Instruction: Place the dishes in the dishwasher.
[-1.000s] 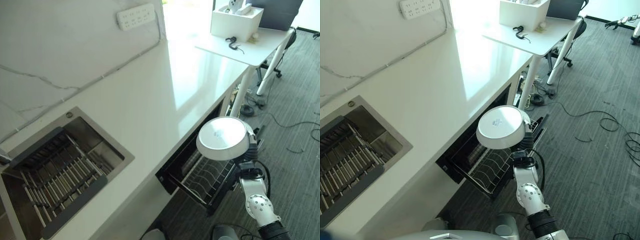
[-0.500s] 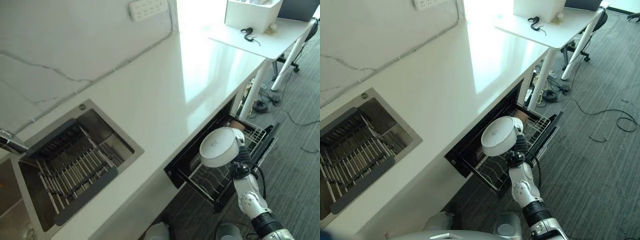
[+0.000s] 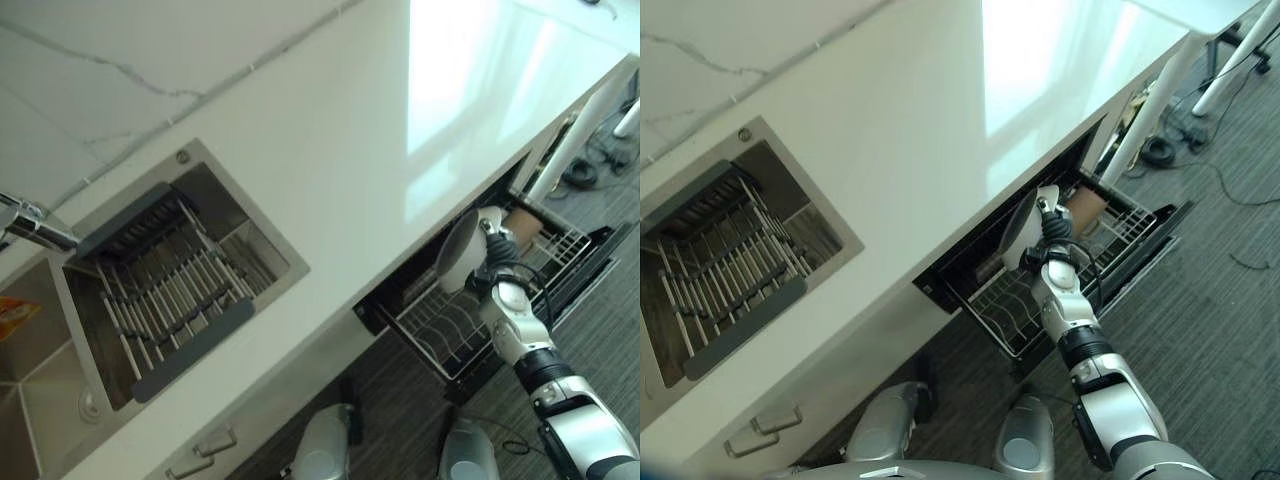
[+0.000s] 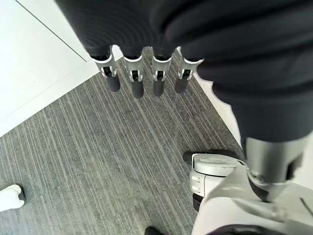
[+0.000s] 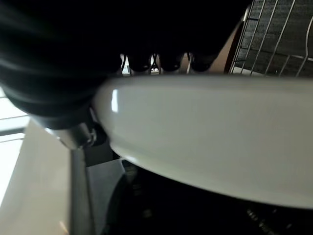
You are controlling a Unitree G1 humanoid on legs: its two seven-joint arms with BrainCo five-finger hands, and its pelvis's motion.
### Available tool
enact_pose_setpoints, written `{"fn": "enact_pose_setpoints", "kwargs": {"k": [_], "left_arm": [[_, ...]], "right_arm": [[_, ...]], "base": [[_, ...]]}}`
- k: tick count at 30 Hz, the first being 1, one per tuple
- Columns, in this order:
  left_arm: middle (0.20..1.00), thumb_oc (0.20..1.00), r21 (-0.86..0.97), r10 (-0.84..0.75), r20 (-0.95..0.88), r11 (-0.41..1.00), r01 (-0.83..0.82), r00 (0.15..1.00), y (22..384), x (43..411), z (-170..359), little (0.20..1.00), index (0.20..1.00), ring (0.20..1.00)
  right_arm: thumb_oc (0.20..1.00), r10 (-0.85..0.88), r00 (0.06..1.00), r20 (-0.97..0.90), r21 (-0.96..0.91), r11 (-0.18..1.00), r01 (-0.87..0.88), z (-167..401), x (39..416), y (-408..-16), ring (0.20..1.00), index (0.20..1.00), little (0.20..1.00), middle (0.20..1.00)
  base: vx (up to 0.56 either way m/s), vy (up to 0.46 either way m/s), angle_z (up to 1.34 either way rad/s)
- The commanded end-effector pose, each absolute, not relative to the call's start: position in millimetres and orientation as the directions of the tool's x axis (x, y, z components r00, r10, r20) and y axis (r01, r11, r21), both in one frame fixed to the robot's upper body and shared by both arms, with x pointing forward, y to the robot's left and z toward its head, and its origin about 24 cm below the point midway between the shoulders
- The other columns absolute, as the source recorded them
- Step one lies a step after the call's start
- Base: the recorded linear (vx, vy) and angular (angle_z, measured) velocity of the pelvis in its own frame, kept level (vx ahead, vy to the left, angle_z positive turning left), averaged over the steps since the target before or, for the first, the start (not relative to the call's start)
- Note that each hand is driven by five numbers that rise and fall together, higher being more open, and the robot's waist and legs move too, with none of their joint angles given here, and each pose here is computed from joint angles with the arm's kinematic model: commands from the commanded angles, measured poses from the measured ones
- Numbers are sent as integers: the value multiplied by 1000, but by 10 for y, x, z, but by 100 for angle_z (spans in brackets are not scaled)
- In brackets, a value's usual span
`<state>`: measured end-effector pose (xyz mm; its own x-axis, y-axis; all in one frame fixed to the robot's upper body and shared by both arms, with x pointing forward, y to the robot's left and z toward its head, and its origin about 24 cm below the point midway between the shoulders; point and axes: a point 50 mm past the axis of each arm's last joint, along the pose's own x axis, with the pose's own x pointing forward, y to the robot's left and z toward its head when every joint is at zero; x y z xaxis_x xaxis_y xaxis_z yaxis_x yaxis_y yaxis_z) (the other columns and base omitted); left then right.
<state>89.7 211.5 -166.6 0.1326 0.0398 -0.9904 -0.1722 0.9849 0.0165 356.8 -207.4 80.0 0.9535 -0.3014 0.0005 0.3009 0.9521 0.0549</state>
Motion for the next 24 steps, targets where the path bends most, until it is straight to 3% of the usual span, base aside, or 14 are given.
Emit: {"fn": "enact_pose_setpoints", "kwargs": {"k": [1, 7, 10, 11, 13, 18, 24], "left_arm": [[1000, 1000, 58, 70, -990, 994, -96, 119, 2301, 907, -1625, 1000, 1000, 1000], [1000, 1000, 31, 50, -979, 995, -94, 200, 2325, 1153, -1557, 1000, 1000, 1000], [1000, 1000, 24, 49, -969, 994, -108, 243, 2377, 1262, -1512, 1000, 1000, 1000], [1000, 1000, 21, 53, -957, 993, -116, 284, 2429, 1376, -1460, 1000, 1000, 1000], [1000, 1000, 24, 58, -954, 993, -118, 293, 2453, 1412, -1440, 1000, 1000, 1000], [1000, 1000, 45, 80, -934, 993, -107, 349, 2575, 1530, -1358, 1000, 1000, 1000], [1000, 1000, 44, 84, -916, 993, -108, 393, 2610, 1606, -1312, 1000, 1000, 1000]], "right_arm": [[200, -200, 969, 145, -108, 970, 217, 1108, 3706, -1959, 200, 200, 200, 200], [200, -137, 980, 148, -433, 881, 188, 1089, 3784, -2068, 200, 200, 200, 200], [200, -97, 980, 174, -615, 767, 186, 1125, 3822, -2055, 200, 200, 200, 200], [200, -68, 983, 171, -740, 650, 173, 1170, 3855, -2101, 200, 200, 200, 200], [200, -54, 985, 165, -780, 604, 164, 1177, 3863, -2128, 200, 200, 200, 200], [200, 93, 989, 114, -938, 339, 76, 1242, 3939, -2055, 200, 200, 200, 200], [200, 92, 996, 20, -984, 180, 3, 1178, 3971, -2035, 200, 200, 200, 200]], "base": [[-129, 48, 20], [-113, 47, 5], [-122, -18, 1], [-137, -61, 0], [-95, -57, 3], [-76, -77, 12], [-20, -29, 6]]}}
